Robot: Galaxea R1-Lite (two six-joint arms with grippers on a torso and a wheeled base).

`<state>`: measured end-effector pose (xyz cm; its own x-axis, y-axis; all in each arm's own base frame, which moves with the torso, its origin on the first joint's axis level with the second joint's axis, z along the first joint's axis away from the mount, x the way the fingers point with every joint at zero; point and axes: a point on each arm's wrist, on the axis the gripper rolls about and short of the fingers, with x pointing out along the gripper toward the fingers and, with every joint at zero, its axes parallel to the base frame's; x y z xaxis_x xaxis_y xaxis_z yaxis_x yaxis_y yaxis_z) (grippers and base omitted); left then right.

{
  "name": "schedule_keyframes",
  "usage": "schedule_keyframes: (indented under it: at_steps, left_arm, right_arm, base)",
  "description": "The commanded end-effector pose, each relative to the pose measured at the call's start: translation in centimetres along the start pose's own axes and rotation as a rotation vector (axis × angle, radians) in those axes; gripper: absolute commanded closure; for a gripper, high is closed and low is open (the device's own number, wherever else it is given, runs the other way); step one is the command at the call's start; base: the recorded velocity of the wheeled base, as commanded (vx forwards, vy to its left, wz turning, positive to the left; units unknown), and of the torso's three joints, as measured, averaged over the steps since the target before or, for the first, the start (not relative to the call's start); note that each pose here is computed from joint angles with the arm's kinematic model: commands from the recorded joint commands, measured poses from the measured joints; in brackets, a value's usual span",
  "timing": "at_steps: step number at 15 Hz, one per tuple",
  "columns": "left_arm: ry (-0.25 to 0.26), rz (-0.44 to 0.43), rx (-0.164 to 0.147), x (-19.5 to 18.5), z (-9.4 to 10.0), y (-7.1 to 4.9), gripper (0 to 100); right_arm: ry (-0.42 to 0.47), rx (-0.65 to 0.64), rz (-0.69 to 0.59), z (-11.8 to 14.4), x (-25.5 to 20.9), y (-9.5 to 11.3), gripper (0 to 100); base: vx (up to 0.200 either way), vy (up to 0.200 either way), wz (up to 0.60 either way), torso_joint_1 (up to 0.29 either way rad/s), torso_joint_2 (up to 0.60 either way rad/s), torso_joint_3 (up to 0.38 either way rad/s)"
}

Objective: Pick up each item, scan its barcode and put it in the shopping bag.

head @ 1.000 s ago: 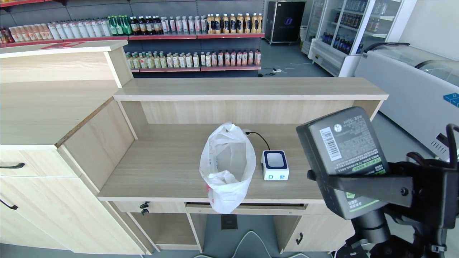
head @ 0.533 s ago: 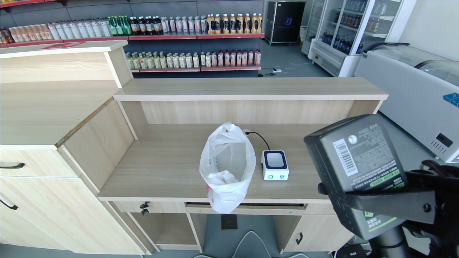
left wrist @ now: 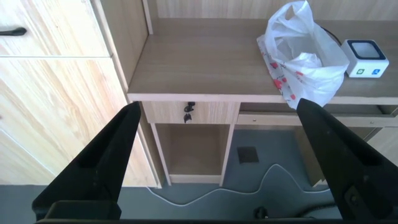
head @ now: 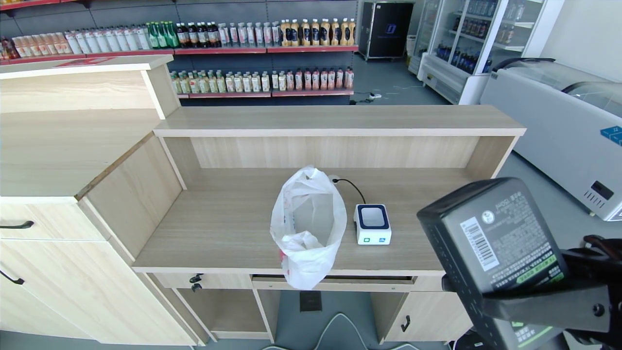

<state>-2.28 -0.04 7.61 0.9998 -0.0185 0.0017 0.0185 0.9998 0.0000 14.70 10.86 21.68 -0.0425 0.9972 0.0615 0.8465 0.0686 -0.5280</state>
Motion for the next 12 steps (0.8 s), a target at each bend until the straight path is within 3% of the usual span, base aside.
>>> schedule_keyframes:
  at_steps: [1, 7, 8, 9, 10, 11, 12]
  left_arm:
    - [0.000, 0.000, 0.000, 0.0, 0.0, 0.0, 0]
    - [0.000, 0.000, 0.000, 0.0, 0.0, 0.0, 0]
    - [0.000, 0.000, 0.000, 0.0, 0.0, 0.0, 0]
    - [0.000, 0.000, 0.000, 0.0, 0.0, 0.0, 0]
    - [0.000, 0.000, 0.000, 0.0, 0.0, 0.0, 0]
    - [0.000, 0.000, 0.000, 0.0, 0.0, 0.0, 0]
    - [0.000, 0.000, 0.000, 0.0, 0.0, 0.0, 0]
  right_arm:
    - [0.002, -0.007, -0.003, 0.0, -0.1, -0.3, 100]
    - [0.001, 0.000, -0.004, 0.0, -0.1, -0.3, 100]
    - [0.027, 0.097, 0.026, -0.8, -0.3, 0.0, 100]
    - [0.120, 0.237, 0.123, -1.7, -1.6, 0.5, 100]
    - [0.276, 0.419, 0.262, -2.1, -4.0, 1.0, 100]
    - [0.569, 0.654, 0.442, -2.2, -8.0, 1.2, 100]
    - [0.776, 0.853, 0.521, -2.3, -10.4, 1.5, 100]
  base:
    - [0.000, 0.000, 0.00, 0.000, 0.00, 0.000]
    - [0.000, 0.000, 0.00, 0.000, 0.00, 0.000]
    - [0.000, 0.000, 0.00, 0.000, 0.00, 0.000]
    - [0.000, 0.000, 0.00, 0.000, 0.00, 0.000]
    - [0.000, 0.000, 0.00, 0.000, 0.00, 0.000]
    - [0.000, 0.000, 0.00, 0.000, 0.00, 0.000]
    - [0.000, 0.000, 0.00, 0.000, 0.00, 0.000]
